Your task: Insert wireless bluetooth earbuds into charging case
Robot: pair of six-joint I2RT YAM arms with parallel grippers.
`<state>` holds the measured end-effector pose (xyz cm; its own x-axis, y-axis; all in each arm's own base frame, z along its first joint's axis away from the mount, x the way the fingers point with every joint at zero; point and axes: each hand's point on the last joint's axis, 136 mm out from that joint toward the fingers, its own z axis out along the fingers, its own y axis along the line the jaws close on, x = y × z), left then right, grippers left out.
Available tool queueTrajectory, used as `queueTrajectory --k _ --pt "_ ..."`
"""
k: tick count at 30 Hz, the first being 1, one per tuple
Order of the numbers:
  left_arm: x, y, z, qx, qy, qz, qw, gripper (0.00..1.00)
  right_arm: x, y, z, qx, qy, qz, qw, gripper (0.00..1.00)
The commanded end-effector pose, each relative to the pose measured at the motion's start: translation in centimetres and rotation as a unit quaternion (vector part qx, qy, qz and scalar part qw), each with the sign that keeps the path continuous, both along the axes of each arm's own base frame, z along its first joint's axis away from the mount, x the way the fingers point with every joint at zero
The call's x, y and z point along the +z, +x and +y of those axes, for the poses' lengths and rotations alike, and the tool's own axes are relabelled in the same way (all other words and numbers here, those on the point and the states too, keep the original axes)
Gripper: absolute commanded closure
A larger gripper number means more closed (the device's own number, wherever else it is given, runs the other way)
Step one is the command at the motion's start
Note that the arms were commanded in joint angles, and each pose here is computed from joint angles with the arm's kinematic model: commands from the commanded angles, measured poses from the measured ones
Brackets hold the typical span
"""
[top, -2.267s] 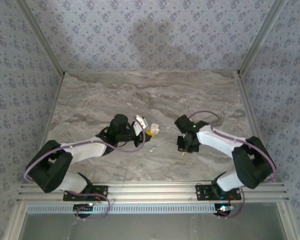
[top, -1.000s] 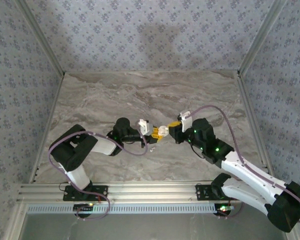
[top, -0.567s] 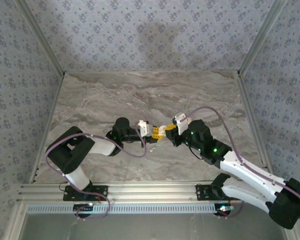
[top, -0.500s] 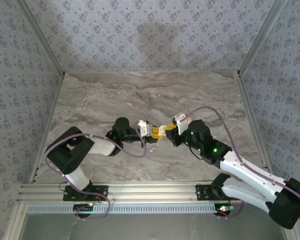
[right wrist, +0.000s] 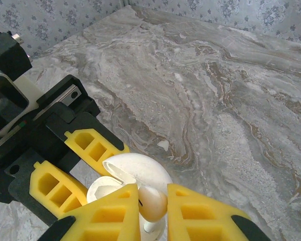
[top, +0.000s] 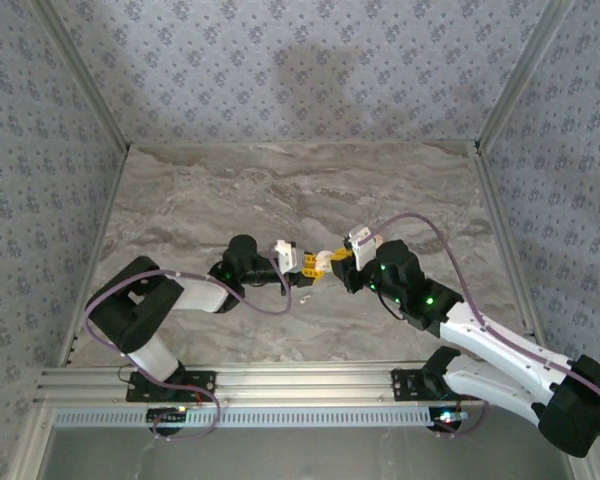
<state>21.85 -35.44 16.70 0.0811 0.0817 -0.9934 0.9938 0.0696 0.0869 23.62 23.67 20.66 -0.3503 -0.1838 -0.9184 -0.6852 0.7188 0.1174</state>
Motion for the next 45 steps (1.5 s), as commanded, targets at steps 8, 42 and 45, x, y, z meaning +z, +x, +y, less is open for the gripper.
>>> queueTrajectory --k 8,42,45 --pt "2.5 -0.1 0.0 0.006 -0.036 -0.021 0.999 0.83 -0.5 -1.2 1.1 0.042 -0.01 0.012 0.999 0.82" --pt "2.2 -0.3 0.7 0.041 -0.017 -0.1 0.994 0.84 0.3 -1.5 0.2 0.037 -0.042 -0.007 0.998 0.82" --pt "2.2 -0.4 0.8 0.044 -0.016 -0.105 0.993 0.84 0.2 -1.6 0.4 0.041 -0.043 -0.005 0.998 0.82"
